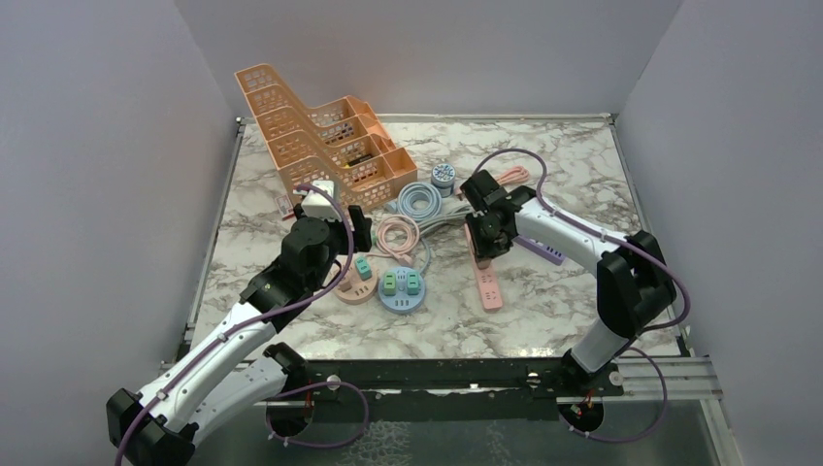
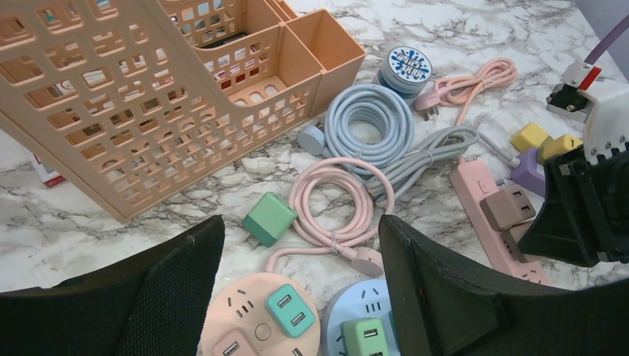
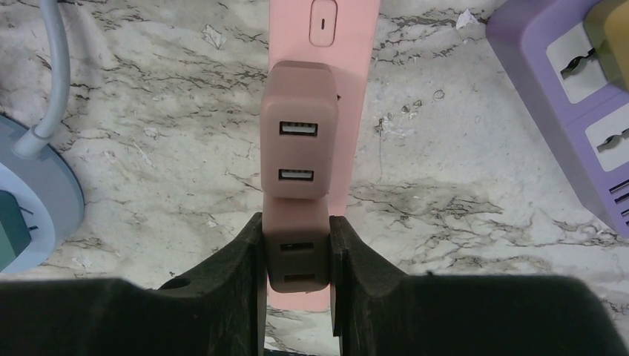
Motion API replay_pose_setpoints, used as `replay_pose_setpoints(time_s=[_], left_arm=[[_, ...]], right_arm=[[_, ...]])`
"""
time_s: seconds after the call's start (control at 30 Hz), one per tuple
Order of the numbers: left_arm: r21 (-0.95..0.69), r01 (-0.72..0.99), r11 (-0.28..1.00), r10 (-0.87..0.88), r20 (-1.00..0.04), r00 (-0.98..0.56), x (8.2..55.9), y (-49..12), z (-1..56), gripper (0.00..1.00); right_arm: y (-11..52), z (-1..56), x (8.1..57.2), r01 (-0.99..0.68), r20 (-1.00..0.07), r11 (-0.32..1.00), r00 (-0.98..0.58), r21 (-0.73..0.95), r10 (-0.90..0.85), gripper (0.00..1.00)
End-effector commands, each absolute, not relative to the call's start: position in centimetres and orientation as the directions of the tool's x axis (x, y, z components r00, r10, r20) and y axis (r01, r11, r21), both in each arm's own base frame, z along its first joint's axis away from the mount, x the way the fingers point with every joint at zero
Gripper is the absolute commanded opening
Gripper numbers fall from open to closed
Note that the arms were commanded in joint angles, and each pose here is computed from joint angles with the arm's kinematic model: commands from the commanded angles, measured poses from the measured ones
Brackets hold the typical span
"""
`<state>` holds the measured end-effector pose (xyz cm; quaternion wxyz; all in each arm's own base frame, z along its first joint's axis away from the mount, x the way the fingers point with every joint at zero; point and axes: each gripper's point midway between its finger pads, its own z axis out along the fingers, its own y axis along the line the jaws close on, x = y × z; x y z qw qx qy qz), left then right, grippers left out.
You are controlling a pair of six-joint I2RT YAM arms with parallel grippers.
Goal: Insert the plug
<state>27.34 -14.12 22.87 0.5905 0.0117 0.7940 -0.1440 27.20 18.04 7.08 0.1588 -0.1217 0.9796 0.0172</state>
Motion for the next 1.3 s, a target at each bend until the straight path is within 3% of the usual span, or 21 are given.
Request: replay_pose_setpoints(time_s=[0.0,0.6,0.97,1.1,1.27], left_arm=[[-0.219,0.17,0.961,-0.173,-0.953,-0.248,27.9,-13.7,24.6,0.78],[-0.196,0.163,0.967,-0.153,-0.958,-0.241,28.0,-13.4,24.2,0.78],[-0.184,0.16,0.97,-0.142,-0.96,-0.243,28.1,-13.3,23.9,0.78],[-0.179,0.166,0.97,-0.135,-0.96,-0.247,28.1,-13.5,23.8,0.78],[-0.181,0.174,0.968,-0.134,-0.958,-0.252,28.1,-13.7,23.9,0.78]], right_arm=[[16.2,3.8,26.8,-0.187,-0.25,0.976,-0.946,-0.108,-0.209,0.01],[15.1,-0.5,25.3,-0.124,-0.194,0.982,-0.969,-0.142,-0.15,0.01],[12.6,-2.5,24.6,-0.089,-0.139,0.948,-0.981,-0.305,-0.137,0.01],[12.0,-2.1,25.2,-0.062,-0.167,0.936,-0.978,-0.348,-0.127,0.01],[14.5,1.4,27.5,-0.027,-0.288,0.974,-0.953,-0.225,-0.093,0.02]])
